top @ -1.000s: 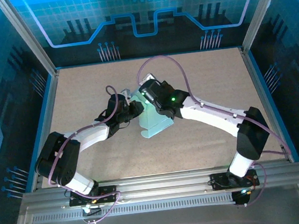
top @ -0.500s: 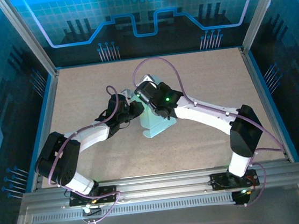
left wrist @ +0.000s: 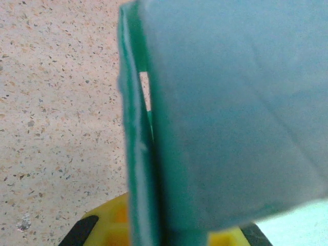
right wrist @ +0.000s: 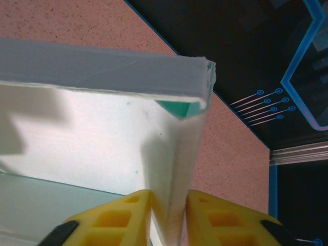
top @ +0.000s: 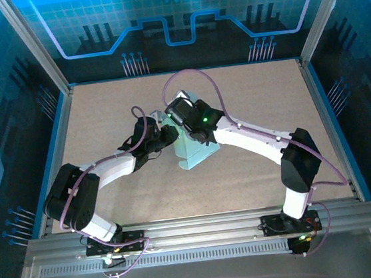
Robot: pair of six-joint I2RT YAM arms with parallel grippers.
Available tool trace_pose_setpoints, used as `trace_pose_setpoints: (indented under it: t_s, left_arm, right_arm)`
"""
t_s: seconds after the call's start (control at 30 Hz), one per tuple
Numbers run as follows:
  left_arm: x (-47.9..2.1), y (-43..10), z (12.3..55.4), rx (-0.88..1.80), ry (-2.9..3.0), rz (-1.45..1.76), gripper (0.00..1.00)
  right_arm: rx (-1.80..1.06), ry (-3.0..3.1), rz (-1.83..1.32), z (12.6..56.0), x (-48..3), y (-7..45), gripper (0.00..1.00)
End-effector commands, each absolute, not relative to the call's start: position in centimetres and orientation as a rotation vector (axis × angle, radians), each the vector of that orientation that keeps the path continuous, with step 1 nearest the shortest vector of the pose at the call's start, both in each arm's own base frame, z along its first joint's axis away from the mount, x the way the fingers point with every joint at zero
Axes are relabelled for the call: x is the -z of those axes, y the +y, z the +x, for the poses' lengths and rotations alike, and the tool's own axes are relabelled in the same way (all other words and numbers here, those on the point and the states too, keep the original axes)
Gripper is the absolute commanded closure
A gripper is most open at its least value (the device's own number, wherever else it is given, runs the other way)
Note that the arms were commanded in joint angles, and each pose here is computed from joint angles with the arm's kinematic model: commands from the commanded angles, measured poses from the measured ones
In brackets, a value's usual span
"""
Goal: Fold the paper box
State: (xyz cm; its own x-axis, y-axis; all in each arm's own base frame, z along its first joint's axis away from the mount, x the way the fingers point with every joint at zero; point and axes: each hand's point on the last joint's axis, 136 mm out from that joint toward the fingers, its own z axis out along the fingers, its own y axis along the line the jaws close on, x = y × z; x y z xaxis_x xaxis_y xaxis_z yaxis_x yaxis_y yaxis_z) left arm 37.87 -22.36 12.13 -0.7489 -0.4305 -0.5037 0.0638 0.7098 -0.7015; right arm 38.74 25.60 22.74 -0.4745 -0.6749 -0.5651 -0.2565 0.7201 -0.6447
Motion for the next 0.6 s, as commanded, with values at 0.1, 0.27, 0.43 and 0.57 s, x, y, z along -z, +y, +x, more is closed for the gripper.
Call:
trace_pose_setpoints:
  t_s: [0.1, 0.27, 0.43, 0.57]
  left_arm:
    - [-16.68, -24.56, 37.92, 1.062, 2.114, -0.143, 1.0]
    - [-15.99, -24.57, 37.99, 1.056, 2.128, -0.148, 1.0]
    - [-15.97, -24.62, 37.84, 1.06, 2.132, -0.144, 1.0]
    - [-16.26, -24.54, 37.8, 1.055, 2.126, -0.139, 1.0]
  right_arm:
    - [0.66, 2.041, -0.749, 39.49, -22.01, 26.91, 1.0]
    - [0.725, 2.016, -0.691, 39.58, -22.44, 26.57, 0.99]
    - [0.744, 2.018, -0.668, 39.78, -22.34, 26.31, 0.8]
    - [0.753, 2.017, -0.659, 39.79, -22.32, 26.27, 1.0]
